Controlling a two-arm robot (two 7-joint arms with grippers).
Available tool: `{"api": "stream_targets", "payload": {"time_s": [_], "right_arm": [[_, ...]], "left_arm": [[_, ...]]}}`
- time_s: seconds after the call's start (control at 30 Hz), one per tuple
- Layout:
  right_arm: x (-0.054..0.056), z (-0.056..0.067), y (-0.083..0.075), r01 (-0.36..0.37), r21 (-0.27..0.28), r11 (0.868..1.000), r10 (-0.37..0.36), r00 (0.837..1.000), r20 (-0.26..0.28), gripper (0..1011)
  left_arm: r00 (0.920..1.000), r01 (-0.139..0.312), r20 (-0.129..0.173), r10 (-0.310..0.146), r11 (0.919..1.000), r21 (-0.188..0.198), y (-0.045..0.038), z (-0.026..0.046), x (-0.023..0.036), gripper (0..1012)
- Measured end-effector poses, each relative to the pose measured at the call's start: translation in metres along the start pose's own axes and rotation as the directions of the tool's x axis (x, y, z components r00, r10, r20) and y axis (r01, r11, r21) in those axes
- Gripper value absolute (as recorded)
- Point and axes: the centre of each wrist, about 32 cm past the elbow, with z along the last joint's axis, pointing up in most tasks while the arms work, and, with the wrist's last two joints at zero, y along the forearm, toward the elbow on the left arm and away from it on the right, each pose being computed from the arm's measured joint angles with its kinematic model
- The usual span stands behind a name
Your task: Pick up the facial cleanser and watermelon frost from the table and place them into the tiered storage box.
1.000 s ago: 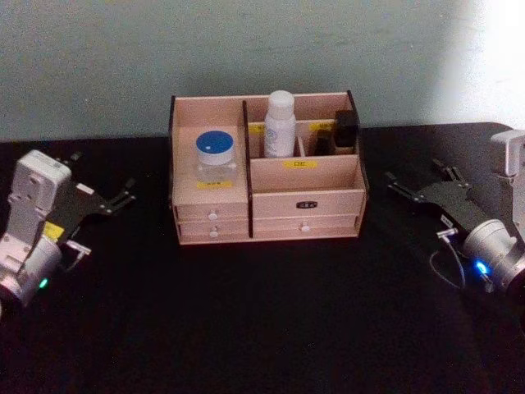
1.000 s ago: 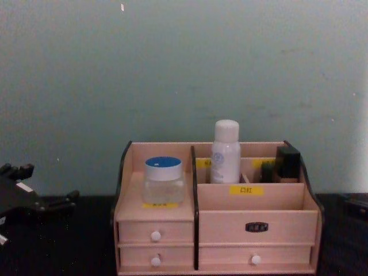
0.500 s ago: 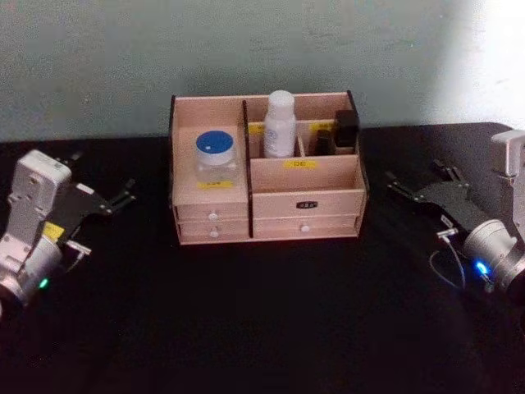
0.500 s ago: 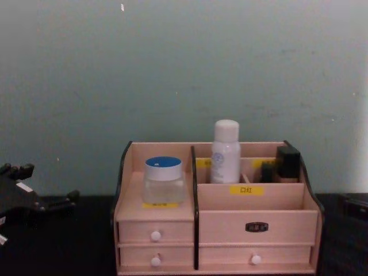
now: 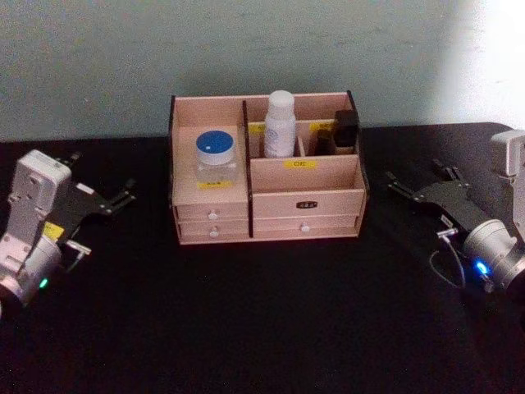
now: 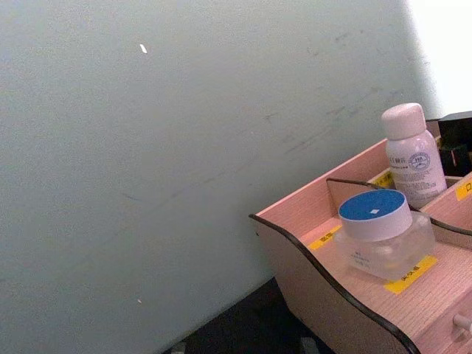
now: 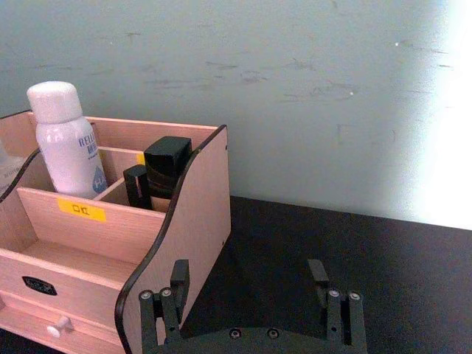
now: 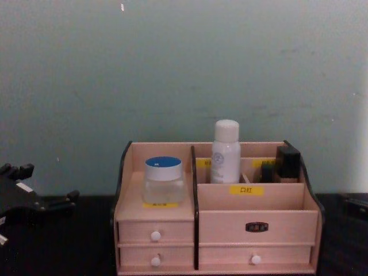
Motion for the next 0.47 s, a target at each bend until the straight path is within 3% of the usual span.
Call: {"api": "stream_targets", "payload": {"time_s": [0.47], "right_arm": [[0.0000, 0.0000, 0.0000, 0.000, 0.000, 1.000, 0.000, 1.000, 0.000, 1002]], "left_arm": [[1.0000, 0.000, 0.000, 0.000, 1.0000, 0.000, 0.0000, 0.0000, 0.0000, 1001]]}}
